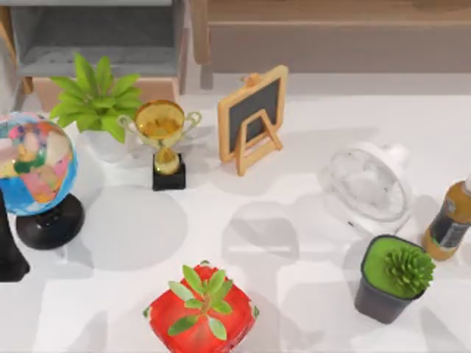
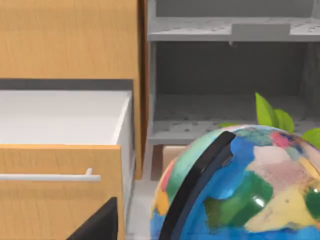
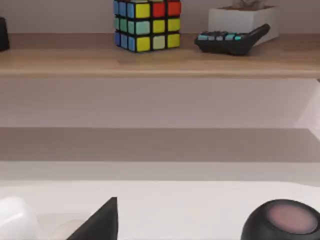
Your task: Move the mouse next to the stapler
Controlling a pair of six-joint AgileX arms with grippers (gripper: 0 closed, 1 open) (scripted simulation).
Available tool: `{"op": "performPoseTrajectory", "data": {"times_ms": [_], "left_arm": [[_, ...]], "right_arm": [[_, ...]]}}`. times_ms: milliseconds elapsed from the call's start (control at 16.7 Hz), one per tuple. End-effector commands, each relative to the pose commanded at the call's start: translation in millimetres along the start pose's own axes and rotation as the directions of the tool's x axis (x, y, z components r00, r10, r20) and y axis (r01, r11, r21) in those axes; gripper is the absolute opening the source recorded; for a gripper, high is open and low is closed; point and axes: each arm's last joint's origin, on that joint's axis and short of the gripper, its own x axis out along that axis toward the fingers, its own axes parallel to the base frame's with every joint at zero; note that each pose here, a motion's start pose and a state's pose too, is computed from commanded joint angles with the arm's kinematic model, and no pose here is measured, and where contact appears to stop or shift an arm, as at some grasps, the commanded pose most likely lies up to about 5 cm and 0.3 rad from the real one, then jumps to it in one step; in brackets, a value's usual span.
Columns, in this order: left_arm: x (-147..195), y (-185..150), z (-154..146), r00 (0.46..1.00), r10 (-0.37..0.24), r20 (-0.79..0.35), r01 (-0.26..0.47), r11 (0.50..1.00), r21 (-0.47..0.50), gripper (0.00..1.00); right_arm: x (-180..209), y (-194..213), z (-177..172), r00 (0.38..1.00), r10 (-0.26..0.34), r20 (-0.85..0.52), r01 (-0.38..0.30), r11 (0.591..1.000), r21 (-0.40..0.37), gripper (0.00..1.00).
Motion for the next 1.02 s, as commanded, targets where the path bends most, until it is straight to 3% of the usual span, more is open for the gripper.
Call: {"op": "performPoseTrajectory", "data": {"times_ms": [300,600,840,1020], "left_arm": [[0,1,11,0.999,0.007,-0.041,-0.007,1.000,0.012,1.00],[15,6,71,0.973,0.036,-0.226,-0.023,0.998,0.060,1.00],[67,19,139,0.894,0.076,-0.442,-0.033,0.994,0.104,1.00],[137,40,172,0.783,0.101,-0.614,-0.030,0.992,0.126,1.00]], "right_arm": [[0,0,0,1.000,0.000,0.000,0.000,1.000,0.000,1.00],[0,0,0,1.000,0.000,0.000,0.000,1.000,0.000,1.00],[0,0,0,1.000,0.000,0.000,0.000,1.000,0.000,1.00],[0,0,0,1.000,0.000,0.000,0.000,1.000,0.000,1.00]]}}
